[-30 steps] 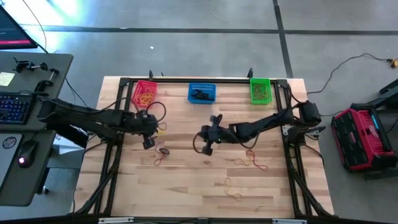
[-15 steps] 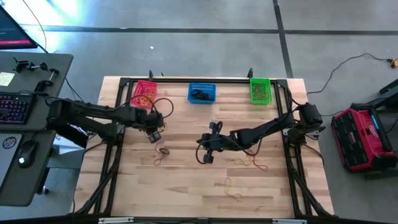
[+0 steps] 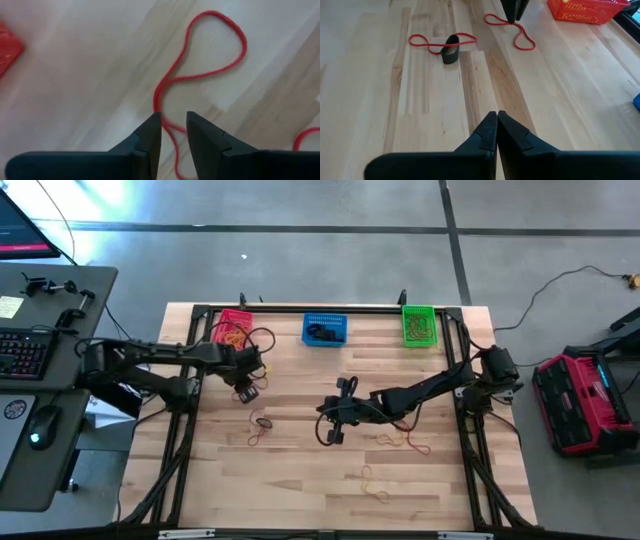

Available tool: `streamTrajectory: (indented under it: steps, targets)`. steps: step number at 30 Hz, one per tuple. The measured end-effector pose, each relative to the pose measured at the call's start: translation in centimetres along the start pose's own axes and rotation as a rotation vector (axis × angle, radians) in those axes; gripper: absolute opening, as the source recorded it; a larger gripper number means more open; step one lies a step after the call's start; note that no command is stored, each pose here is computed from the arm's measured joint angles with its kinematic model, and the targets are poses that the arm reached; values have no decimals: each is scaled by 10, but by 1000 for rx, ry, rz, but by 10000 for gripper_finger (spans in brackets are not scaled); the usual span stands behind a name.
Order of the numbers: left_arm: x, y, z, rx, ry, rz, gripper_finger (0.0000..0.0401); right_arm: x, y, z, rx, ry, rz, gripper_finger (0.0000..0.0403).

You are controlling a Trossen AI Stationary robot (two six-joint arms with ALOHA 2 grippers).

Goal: Sort rubber bands into baskets
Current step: Put the top left red rubber band into the green bin

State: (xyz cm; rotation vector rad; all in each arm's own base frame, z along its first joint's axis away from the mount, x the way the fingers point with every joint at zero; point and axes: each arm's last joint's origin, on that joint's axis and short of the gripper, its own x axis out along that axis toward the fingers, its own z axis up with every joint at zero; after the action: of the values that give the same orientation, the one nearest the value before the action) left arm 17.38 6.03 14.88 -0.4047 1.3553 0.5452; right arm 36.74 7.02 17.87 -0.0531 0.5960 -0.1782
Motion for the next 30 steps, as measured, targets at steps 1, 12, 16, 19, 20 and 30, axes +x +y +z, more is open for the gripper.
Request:
streamTrajectory:
  steps: [1,12,16,19,20,30]
  targets:
    - [1,0,1,-3,-2,-4,90,0,0,0,-1,0,0,0]
    - [6,-1,4,-6,-6,25,135,0,0,0,-8,0,3,0]
    - [11,-1,4,-5,23,34,124,0,1,0,-8,0,4,0]
    - [15,-2,6,-7,41,38,110,0,0,0,-8,0,4,0]
    - [16,-2,6,-7,46,39,105,0,0,0,-8,-1,4,0]
    - [16,-2,6,19,35,14,48,0,1,0,-8,0,4,0]
